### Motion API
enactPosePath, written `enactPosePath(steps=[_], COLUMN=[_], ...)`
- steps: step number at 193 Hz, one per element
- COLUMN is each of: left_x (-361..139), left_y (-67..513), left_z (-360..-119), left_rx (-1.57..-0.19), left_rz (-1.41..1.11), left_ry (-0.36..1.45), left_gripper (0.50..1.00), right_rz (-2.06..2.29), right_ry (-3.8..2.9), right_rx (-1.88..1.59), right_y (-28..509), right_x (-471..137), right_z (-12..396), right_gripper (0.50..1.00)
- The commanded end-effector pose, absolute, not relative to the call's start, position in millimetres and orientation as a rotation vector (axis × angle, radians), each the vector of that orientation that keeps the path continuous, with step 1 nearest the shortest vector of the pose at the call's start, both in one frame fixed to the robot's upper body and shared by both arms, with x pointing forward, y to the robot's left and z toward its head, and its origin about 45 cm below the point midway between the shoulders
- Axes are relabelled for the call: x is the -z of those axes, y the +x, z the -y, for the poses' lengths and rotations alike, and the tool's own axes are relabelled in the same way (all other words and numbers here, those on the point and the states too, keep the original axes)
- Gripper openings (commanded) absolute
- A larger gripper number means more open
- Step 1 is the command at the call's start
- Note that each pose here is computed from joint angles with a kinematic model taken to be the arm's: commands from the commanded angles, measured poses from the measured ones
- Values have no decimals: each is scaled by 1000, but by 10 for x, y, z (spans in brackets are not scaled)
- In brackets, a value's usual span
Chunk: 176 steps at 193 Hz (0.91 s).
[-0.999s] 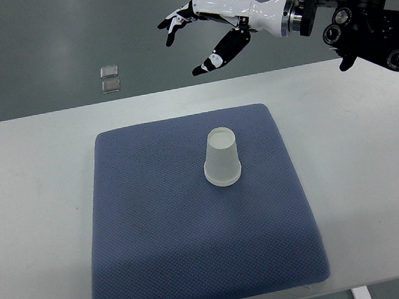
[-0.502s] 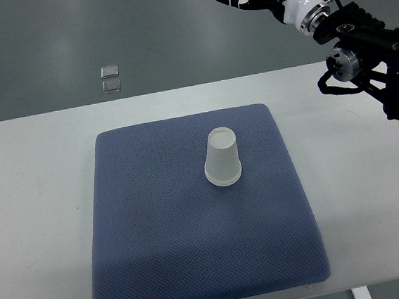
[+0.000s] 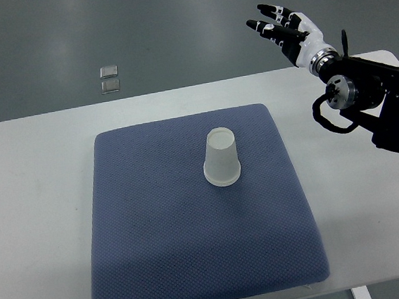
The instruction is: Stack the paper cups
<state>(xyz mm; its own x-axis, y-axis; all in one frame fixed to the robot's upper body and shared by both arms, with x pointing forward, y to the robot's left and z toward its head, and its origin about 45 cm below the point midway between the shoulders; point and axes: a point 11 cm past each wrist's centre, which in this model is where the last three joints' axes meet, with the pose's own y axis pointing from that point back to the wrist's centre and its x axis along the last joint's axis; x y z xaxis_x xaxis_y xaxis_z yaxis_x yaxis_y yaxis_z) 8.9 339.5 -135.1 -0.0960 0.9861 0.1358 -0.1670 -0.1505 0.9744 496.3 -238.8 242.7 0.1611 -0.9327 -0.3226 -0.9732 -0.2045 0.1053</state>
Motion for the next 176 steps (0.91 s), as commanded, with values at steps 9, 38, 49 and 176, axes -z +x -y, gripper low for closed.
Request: enactPosePath(steps=[9, 38, 49, 176], left_x=[1352, 1351, 1351, 1351], left_y=[79, 89, 88, 89], left_z=[-3395, -3395, -3395, -3395], left_rx=[-1454, -1455, -1455, -1455], left_rz=[-1068, -1067, -1067, -1067], left_ry=[1141, 1140, 1140, 1140], left_gripper=[1000, 1000, 1000, 1000], right_rz=[-1861, -1856, -1896, -1976], right_ry=[-2283, -2235, -2211, -2190], right_rx=[-510, -526, -538, -519], right_y=[4941, 4964, 4950, 4932], right_x=[-2352, -2350, -2246, -2115], right_z=[2463, 2404, 2480, 2434], right_gripper=[911, 911, 911, 911])
